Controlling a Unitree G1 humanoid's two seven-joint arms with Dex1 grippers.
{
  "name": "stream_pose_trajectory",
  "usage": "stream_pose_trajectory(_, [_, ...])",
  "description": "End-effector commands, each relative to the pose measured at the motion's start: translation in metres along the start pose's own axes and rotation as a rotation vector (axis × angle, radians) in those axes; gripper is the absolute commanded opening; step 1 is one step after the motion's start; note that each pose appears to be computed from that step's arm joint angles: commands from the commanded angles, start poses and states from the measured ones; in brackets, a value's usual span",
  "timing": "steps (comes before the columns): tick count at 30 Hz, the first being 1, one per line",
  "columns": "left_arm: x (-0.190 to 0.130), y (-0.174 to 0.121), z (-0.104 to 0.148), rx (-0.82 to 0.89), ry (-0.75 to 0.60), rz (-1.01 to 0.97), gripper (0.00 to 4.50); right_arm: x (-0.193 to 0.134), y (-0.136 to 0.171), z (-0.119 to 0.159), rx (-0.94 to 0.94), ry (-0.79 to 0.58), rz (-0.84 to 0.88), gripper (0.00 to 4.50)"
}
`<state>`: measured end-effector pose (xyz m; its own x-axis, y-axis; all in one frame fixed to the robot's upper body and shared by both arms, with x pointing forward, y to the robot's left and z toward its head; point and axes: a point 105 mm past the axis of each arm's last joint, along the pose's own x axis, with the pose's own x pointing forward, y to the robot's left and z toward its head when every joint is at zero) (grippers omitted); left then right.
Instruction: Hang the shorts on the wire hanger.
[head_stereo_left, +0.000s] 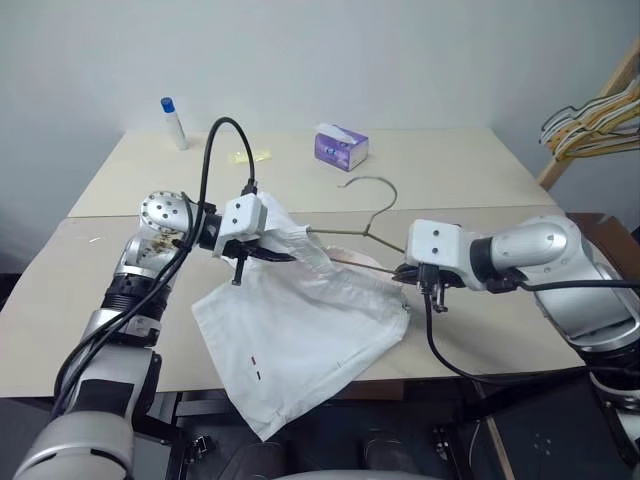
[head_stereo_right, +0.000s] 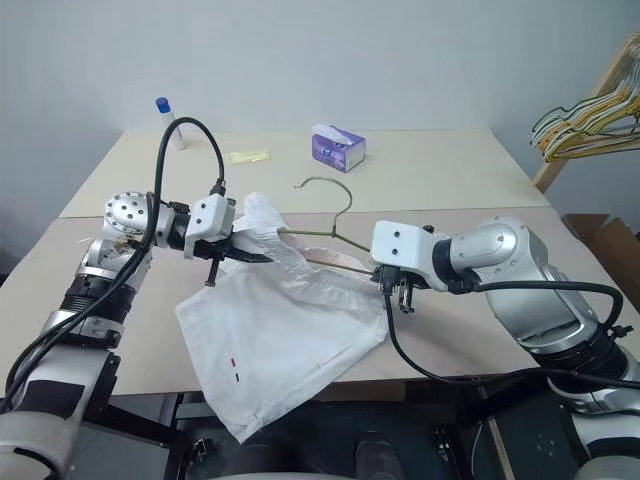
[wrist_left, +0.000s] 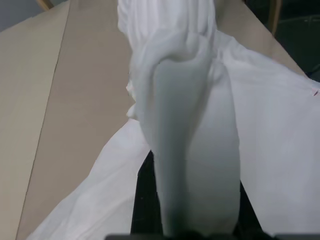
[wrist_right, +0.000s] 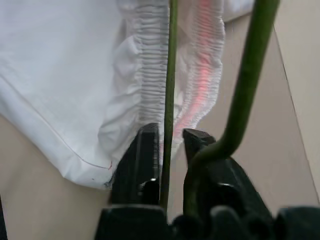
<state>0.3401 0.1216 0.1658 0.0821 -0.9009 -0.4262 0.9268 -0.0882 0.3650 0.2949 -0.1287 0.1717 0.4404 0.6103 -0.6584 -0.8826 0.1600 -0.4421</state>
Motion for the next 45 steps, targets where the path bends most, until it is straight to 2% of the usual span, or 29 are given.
stream_pose_trajectory(1, [-0.010,0.004,0.012,0.011,-0.050,0.056,0.00,-0.025,-0.021,-0.002,0.039,-0.026,-0.131,2.13])
stream_pose_trajectory(8, [-0.017,-0.002,0.002,-0.064,-0.046,0.133,0.00,-0.068,-0.040,-0.022,0.202,-0.059,-0.326,4.42])
stream_pose_trajectory(13, [-0.019,-0.004,-0.001,-0.094,-0.043,0.166,0.00,-0.098,-0.043,-0.036,0.337,-0.145,-0.447,4.47])
stream_pose_trajectory(17, [-0.022,-0.002,-0.003,-0.105,-0.036,0.186,0.00,-0.091,-0.013,-0.051,0.430,-0.192,-0.376,4.47])
stream_pose_trajectory(23, [-0.024,0.003,0.000,-0.104,-0.042,0.199,0.00,-0.036,0.021,-0.056,0.555,-0.222,-0.261,4.47])
stream_pose_trajectory(28, [-0.024,0.004,0.003,-0.098,-0.052,0.196,0.00,0.014,0.032,-0.043,0.660,-0.294,-0.208,4.47])
stream_pose_trajectory(32, [-0.023,0.005,0.004,-0.095,-0.057,0.201,0.00,0.044,0.026,-0.043,0.729,-0.275,-0.227,4.47])
stream_pose_trajectory(36, [-0.024,0.004,0.004,-0.092,-0.057,0.206,0.00,0.050,0.023,-0.033,0.757,-0.313,-0.192,3.58])
stream_pose_trajectory(45, [-0.028,0.000,0.006,-0.086,-0.064,0.215,0.00,0.044,0.022,-0.039,0.761,-0.308,-0.189,0.42])
